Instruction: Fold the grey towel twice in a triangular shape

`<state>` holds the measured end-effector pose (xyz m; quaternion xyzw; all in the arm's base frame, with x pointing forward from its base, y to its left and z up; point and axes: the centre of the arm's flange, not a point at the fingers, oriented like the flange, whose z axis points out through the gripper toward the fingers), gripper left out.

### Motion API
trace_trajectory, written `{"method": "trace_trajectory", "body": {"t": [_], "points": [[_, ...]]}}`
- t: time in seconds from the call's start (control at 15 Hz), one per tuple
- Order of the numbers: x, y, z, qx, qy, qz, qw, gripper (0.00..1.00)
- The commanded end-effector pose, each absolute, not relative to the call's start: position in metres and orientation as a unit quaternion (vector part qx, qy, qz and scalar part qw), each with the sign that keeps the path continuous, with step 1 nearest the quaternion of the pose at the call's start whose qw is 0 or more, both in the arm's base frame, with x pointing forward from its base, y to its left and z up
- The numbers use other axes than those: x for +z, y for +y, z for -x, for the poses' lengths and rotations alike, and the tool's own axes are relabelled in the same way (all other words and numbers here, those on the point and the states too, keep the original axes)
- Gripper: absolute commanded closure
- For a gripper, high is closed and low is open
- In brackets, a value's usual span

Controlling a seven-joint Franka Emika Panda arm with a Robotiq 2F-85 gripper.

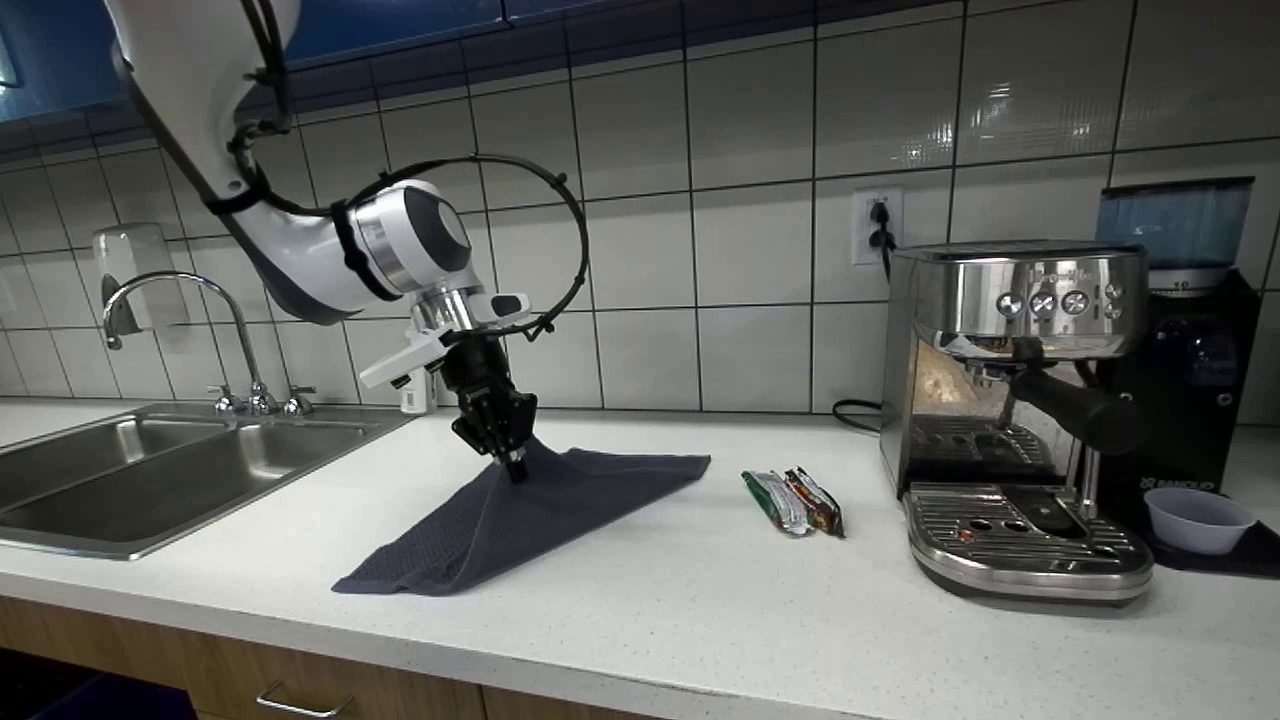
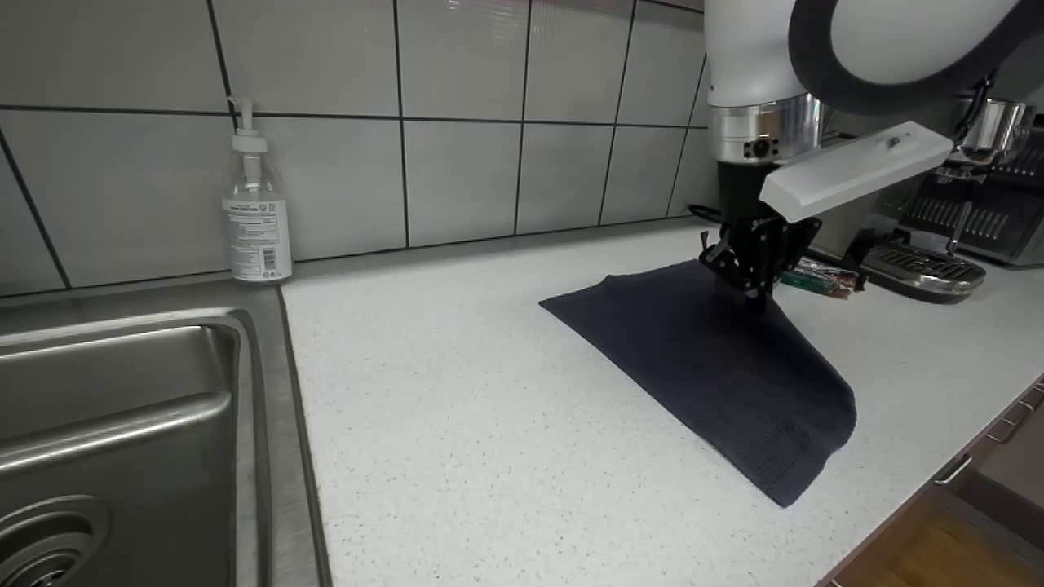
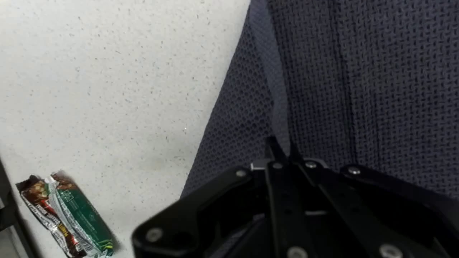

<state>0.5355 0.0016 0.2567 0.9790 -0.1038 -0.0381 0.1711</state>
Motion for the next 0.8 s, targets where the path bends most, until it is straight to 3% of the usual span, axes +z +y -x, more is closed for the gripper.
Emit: {"method": "trace_trajectory", "body": {"t": [0.0,0.73], "points": [[0.264,0.01,-0.562,-0.048,-0.096,-0.98,0.171,0.99],[0.266,0.04,-0.603,-0.031,-0.065,-0.984,0.163,0.99]]}}
